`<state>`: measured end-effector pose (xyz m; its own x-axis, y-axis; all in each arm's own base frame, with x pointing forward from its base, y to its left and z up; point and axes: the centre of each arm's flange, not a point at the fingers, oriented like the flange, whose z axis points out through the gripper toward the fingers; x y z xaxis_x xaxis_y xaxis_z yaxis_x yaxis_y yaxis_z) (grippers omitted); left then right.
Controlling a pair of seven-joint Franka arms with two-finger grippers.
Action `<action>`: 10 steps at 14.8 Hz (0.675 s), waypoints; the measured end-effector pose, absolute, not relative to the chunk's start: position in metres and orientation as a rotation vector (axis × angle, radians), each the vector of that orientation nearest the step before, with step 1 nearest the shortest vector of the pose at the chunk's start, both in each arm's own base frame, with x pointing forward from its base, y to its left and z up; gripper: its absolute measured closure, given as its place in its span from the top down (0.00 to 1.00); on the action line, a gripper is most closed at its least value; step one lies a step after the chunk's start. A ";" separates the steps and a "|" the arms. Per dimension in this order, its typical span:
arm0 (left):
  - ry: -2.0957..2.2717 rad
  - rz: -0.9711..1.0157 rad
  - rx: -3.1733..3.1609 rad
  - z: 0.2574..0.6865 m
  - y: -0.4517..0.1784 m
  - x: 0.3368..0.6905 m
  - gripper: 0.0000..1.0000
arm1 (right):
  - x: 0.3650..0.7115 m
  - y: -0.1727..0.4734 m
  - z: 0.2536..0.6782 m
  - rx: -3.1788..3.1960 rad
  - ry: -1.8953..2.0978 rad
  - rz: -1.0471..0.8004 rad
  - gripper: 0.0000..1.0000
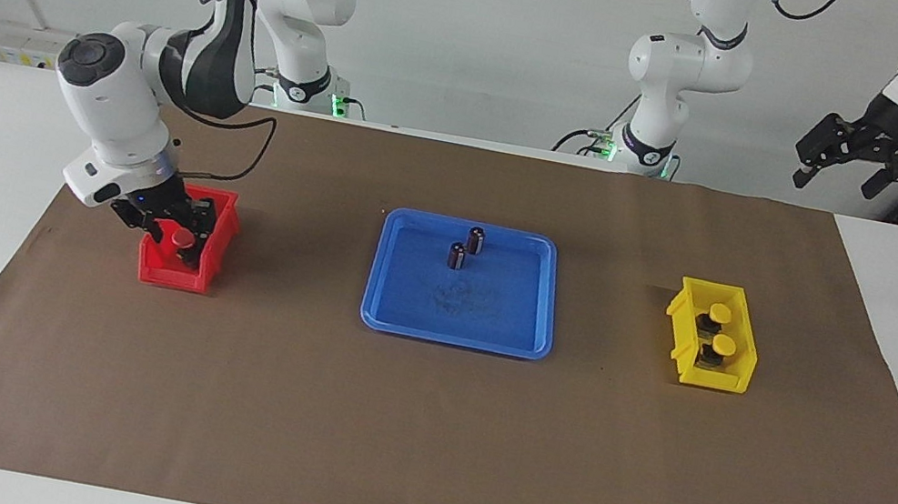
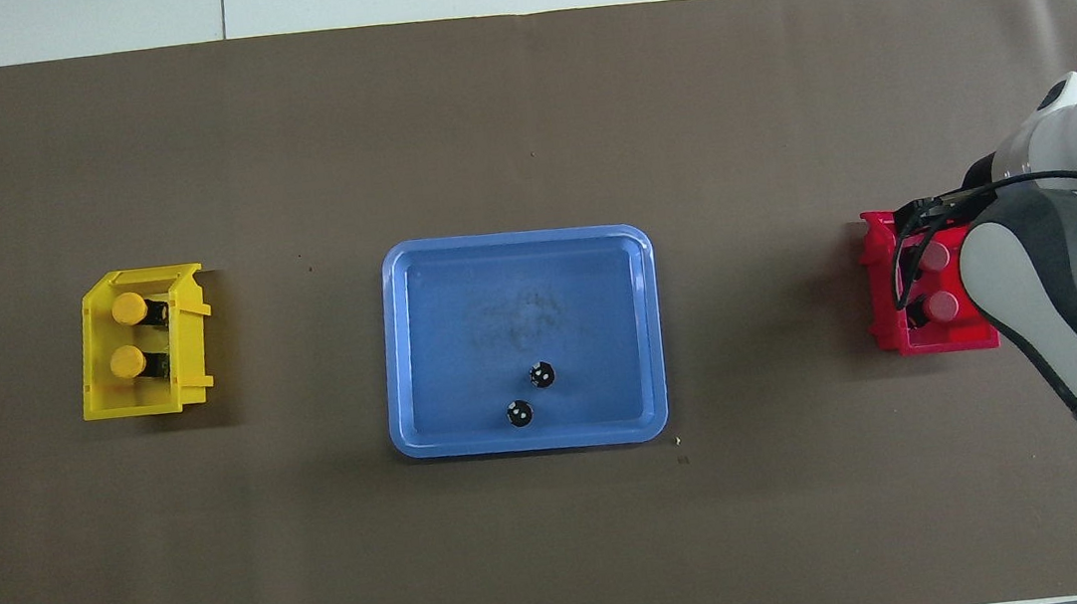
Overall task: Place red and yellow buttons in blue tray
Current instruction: 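Reach the right gripper down and grasp a red button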
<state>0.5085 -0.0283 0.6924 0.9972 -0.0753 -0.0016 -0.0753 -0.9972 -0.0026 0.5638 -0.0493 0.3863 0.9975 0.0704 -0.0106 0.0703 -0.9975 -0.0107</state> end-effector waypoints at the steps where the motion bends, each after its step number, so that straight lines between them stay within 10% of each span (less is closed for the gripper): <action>1: 0.118 0.000 -3.137 0.693 -0.028 0.508 1.00 | 0.562 -0.055 0.383 -3.128 -0.115 0.025 0.68; 10: 0.119 -0.002 -3.136 0.694 -0.029 0.507 1.00 | 0.553 -0.061 0.366 -3.128 -0.122 0.023 0.68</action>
<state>0.5069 -0.0287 0.6940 0.9971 -0.0759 0.0011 -0.0759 -0.9971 -0.0030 0.5528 -0.0608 0.3663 0.9968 0.0781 -0.0144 0.0780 -0.9969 -0.0115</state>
